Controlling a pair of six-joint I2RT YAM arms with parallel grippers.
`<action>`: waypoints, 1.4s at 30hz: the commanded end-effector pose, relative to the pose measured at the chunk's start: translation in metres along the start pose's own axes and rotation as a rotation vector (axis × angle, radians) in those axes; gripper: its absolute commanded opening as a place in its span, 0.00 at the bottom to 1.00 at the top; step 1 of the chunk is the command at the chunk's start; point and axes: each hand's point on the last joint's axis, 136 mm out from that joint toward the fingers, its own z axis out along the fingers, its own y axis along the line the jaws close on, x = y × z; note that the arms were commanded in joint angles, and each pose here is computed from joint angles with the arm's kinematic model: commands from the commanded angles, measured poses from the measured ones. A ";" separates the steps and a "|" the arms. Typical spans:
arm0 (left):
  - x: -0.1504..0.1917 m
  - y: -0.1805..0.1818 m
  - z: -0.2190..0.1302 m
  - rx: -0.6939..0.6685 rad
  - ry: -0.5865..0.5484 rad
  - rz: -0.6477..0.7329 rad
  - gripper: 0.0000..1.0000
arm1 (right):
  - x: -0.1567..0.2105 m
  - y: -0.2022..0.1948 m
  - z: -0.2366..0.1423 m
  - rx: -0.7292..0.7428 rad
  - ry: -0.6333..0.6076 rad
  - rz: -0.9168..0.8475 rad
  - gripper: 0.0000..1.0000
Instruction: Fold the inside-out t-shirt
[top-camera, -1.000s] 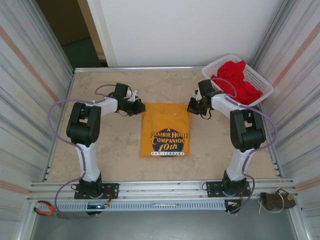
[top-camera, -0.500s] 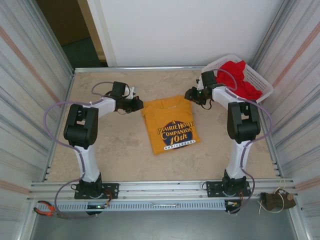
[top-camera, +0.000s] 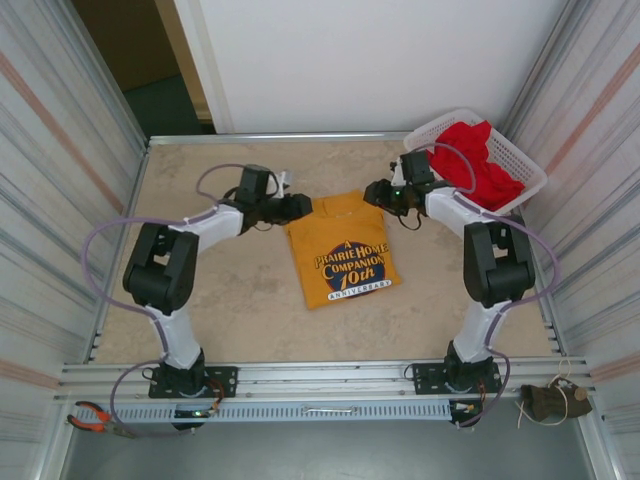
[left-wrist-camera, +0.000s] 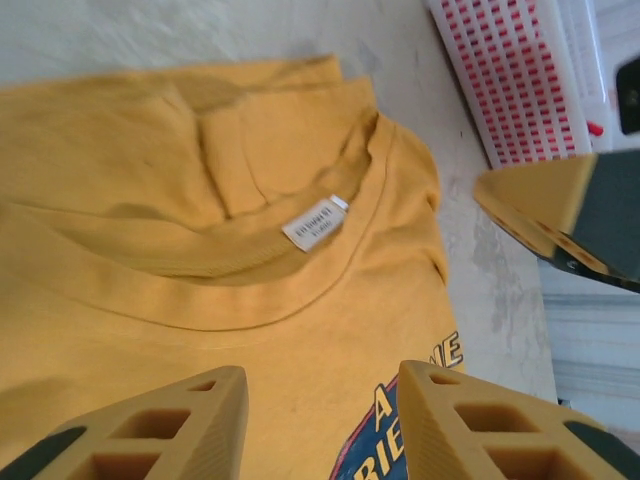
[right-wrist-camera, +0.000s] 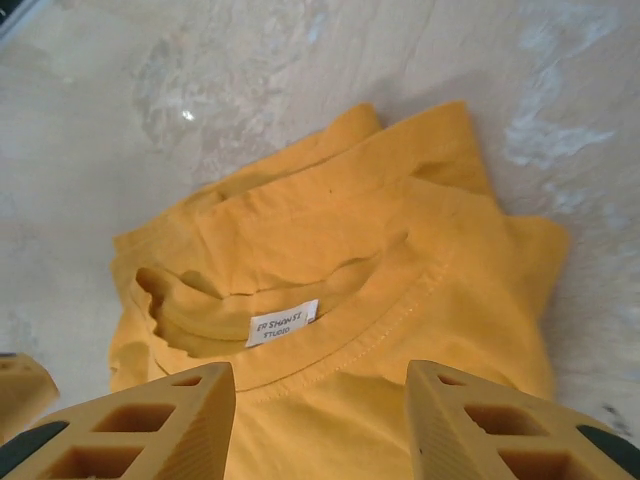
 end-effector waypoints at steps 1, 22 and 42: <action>0.008 0.024 0.015 -0.032 0.023 -0.063 0.44 | 0.026 -0.019 0.029 0.015 0.058 0.086 0.45; -0.025 0.056 -0.043 -0.129 0.036 0.038 0.63 | 0.035 -0.045 -0.026 0.175 0.044 0.053 0.74; 0.005 0.096 0.003 -0.176 0.168 0.045 0.76 | 0.060 -0.034 0.043 0.109 0.142 0.066 0.75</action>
